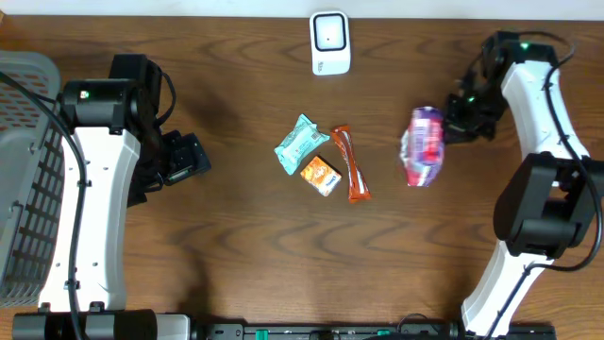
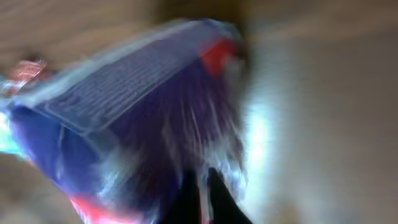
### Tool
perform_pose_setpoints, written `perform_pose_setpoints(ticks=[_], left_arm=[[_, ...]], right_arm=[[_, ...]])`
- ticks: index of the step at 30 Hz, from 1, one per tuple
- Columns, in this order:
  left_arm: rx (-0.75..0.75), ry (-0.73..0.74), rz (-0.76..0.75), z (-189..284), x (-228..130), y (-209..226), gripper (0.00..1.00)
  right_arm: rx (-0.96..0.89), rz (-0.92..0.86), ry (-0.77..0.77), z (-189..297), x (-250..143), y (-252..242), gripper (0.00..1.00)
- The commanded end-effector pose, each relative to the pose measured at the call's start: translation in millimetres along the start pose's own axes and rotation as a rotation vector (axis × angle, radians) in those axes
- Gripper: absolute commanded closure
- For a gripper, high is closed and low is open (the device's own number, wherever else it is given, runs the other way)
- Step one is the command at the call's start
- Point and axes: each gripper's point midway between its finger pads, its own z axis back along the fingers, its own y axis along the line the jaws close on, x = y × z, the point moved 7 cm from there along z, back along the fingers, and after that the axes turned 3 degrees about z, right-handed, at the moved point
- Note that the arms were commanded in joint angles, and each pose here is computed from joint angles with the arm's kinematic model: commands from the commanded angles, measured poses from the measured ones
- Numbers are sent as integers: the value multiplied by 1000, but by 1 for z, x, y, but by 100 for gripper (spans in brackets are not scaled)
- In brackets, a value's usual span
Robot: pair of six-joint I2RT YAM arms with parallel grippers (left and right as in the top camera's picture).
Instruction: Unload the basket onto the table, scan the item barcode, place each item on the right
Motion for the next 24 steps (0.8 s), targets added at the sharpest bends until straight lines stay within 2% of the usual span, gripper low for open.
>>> perform_pose_setpoints(ticks=[1, 9, 10, 11, 13, 16, 17, 19, 21, 24], left_arm=[[19, 0, 7, -2, 1, 2, 2], [19, 0, 7, -2, 1, 2, 2], [19, 0, 7, -2, 1, 2, 2], [19, 0, 7, -2, 1, 2, 2], [19, 0, 7, -2, 1, 2, 2], [19, 0, 7, -2, 1, 2, 2], [19, 1, 7, -2, 1, 2, 2], [19, 0, 7, -2, 1, 2, 2], [19, 0, 7, -2, 1, 2, 2], [19, 0, 7, -2, 1, 2, 2]], right_arm=[[273, 145, 20, -7, -6, 47, 99], [310, 244, 27, -10, -16, 97, 95], [297, 258, 30, -13, -18, 102, 92], [258, 274, 30, -16, -20, 104, 83], [124, 231, 15, -21, -19, 98, 77], [33, 177, -7, -22, -16, 90, 51], [22, 172, -18, -22, -14, 89, 45], [23, 163, -34, -21, -11, 88, 45], [62, 175, -36, -22, -11, 95, 49], [186, 452, -17, -25, -22, 124, 42]])
